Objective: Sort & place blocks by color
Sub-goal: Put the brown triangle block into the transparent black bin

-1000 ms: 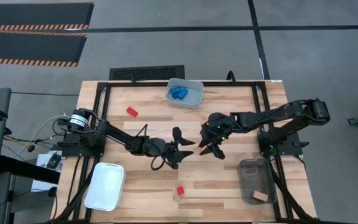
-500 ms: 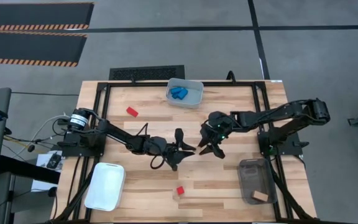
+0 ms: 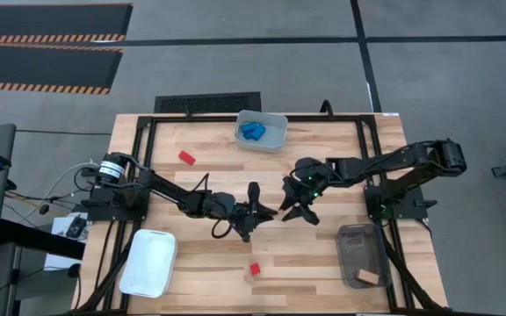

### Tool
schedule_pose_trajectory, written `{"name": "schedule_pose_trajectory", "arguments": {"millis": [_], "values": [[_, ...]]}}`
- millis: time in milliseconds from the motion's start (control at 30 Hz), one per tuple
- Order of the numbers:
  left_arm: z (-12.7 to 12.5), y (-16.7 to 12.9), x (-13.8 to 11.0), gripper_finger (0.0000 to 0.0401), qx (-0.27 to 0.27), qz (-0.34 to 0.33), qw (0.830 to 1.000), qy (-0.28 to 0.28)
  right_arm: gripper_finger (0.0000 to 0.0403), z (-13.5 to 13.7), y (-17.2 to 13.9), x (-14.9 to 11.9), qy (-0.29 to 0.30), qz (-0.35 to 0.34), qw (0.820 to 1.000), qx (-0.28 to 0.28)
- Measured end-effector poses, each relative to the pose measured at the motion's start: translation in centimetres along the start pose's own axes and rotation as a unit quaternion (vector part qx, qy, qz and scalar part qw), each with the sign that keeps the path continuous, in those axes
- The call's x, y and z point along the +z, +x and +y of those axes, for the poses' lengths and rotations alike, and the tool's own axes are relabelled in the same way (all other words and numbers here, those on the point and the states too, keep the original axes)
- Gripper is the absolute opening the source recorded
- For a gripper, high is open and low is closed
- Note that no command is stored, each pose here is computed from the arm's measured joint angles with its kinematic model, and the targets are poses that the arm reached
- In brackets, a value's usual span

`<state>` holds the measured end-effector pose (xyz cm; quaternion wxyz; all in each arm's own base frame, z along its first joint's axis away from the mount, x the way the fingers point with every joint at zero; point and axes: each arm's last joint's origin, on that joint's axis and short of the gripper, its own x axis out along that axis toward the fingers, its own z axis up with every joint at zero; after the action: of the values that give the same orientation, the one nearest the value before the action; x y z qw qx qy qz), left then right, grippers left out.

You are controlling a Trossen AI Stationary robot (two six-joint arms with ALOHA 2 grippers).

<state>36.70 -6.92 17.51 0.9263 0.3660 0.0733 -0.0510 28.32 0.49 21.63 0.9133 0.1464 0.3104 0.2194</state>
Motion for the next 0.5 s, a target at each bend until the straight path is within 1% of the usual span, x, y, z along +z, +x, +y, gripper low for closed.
{"name": "schedule_pose_trajectory", "arguments": {"millis": [167, 367, 500], "values": [[-0.04, -0.01, 0.04, 0.0006, -0.006, -0.006, 1.0, 0.0, 0.0163, 0.06, 0.01, -0.09, 0.002, 0.005, 1.0, 0.011], [-0.04, -0.01, 0.05, 0.0003, -0.007, -0.006, 1.0, 0.0, 0.0164, 0.05, 0.01, -0.14, 0.005, 0.007, 1.0, 0.01], [-0.03, -0.01, 0.04, 0.0002, -0.006, -0.006, 1.0, -0.002, 0.018, 0.04, 0.01, -0.1, 0.004, 0.005, 1.0, 0.007]]}}
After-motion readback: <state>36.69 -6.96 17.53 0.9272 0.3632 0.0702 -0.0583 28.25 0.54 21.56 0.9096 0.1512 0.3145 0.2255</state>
